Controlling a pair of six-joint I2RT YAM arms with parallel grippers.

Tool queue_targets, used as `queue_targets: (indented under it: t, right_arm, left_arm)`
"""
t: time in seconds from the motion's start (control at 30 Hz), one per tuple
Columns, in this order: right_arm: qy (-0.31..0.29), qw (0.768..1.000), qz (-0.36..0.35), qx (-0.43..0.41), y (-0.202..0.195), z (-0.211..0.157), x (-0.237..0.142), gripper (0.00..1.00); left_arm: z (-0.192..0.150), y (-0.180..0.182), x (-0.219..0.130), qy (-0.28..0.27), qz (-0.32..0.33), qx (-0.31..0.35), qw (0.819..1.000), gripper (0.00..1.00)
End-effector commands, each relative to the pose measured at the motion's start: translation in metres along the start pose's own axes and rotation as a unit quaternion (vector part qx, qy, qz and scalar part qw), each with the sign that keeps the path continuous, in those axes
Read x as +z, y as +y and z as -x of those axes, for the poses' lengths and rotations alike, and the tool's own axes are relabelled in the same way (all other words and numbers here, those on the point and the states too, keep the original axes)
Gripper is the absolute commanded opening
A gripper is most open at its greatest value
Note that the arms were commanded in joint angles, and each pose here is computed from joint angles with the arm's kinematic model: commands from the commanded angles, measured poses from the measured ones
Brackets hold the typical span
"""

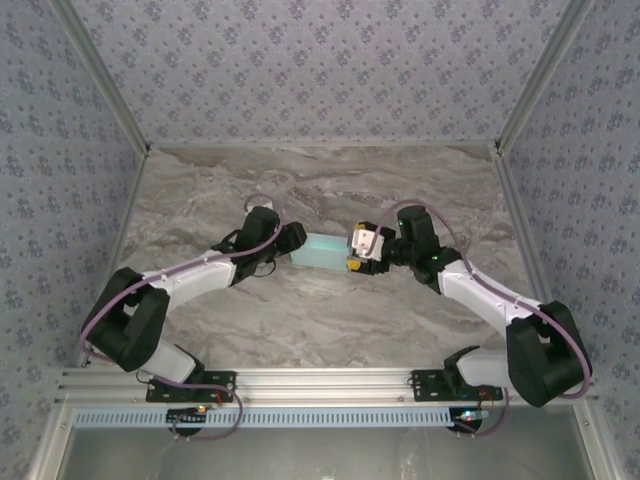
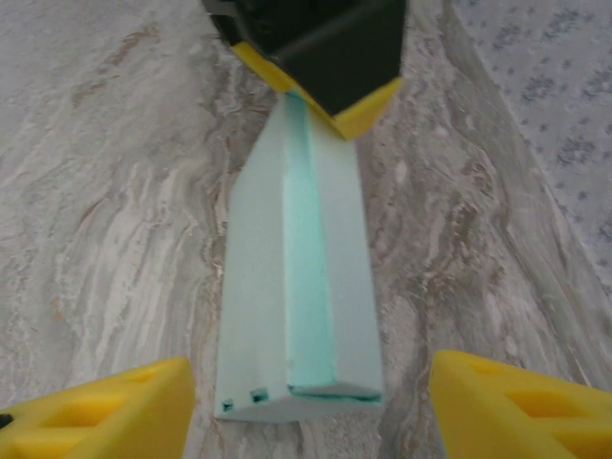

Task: Fold the paper box

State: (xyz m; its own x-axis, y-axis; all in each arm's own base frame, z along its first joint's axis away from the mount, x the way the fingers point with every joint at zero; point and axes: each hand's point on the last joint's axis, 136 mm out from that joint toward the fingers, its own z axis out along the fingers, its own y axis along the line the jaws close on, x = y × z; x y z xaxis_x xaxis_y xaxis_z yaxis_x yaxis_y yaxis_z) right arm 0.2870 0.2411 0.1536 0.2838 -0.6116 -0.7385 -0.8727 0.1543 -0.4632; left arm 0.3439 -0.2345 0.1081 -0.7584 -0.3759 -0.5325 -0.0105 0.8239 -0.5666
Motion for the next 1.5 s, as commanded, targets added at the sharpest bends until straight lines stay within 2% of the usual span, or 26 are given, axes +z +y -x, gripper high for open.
queue_targets:
  t: [0.0, 0.2, 0.27, 0.5, 0.6, 0.7, 0.83, 0.9, 0.97, 1.13, 1.23, 1.33, 1.47]
  right_arm:
    - [0.013, 0.999, 0.043, -0.016, 0.016, -0.009, 0.013, 0.67]
    - [0.091, 0.991, 0.090, -0.026, 0.044, -0.048, 0.027, 0.59]
    - [0.104, 0.990, 0.088, -0.047, 0.048, -0.048, 0.025, 0.59]
    - [0.050, 0.994, 0.049, -0.084, 0.026, -0.002, 0.011, 0.60]
    - [0.042, 0.994, 0.053, -0.087, 0.023, 0.006, 0.010, 0.60]
    - [0.060, 0.993, 0.061, -0.077, 0.025, -0.008, 0.015, 0.60]
    - [0.111, 0.989, 0.090, -0.047, 0.041, -0.046, 0.025, 0.60]
    - [0.137, 0.984, 0.100, -0.059, 0.047, -0.051, 0.025, 0.59]
    - [0.138, 0.982, 0.088, -0.094, 0.044, -0.038, 0.025, 0.60]
    - [0.045, 0.991, 0.011, -0.122, 0.000, 0.031, 0.004, 0.61]
    - [0.019, 0.991, -0.016, -0.131, -0.021, 0.050, -0.005, 0.62]
    - [0.045, 0.991, 0.005, -0.123, -0.022, 0.029, 0.005, 0.63]
    - [0.097, 0.988, 0.073, -0.093, 0.009, -0.019, 0.023, 0.62]
  left_arm:
    - [-0.059, 0.083, 0.003, 0.094, 0.150, 0.017, 0.984, 0.59]
    - [-0.059, 0.084, 0.003, 0.093, 0.154, 0.018, 0.984, 0.60]
    - [-0.059, 0.085, 0.003, 0.093, 0.157, 0.016, 0.983, 0.60]
    - [-0.062, 0.087, 0.005, 0.097, 0.158, 0.013, 0.983, 0.60]
    - [-0.064, 0.088, 0.005, 0.099, 0.158, 0.011, 0.982, 0.60]
    - [-0.065, 0.090, 0.006, 0.100, 0.158, 0.009, 0.982, 0.60]
    - [-0.067, 0.090, 0.007, 0.101, 0.158, 0.008, 0.982, 0.60]
    - [-0.067, 0.090, 0.008, 0.101, 0.158, 0.008, 0.982, 0.60]
    - [-0.067, 0.091, 0.009, 0.102, 0.159, 0.009, 0.982, 0.60]
    - [-0.068, 0.089, 0.010, 0.105, 0.156, 0.007, 0.982, 0.60]
    - [-0.067, 0.088, 0.010, 0.103, 0.155, 0.007, 0.982, 0.60]
    - [-0.069, 0.088, 0.009, 0.104, 0.154, 0.005, 0.983, 0.60]
    - [-0.069, 0.088, 0.009, 0.103, 0.154, 0.005, 0.983, 0.60]
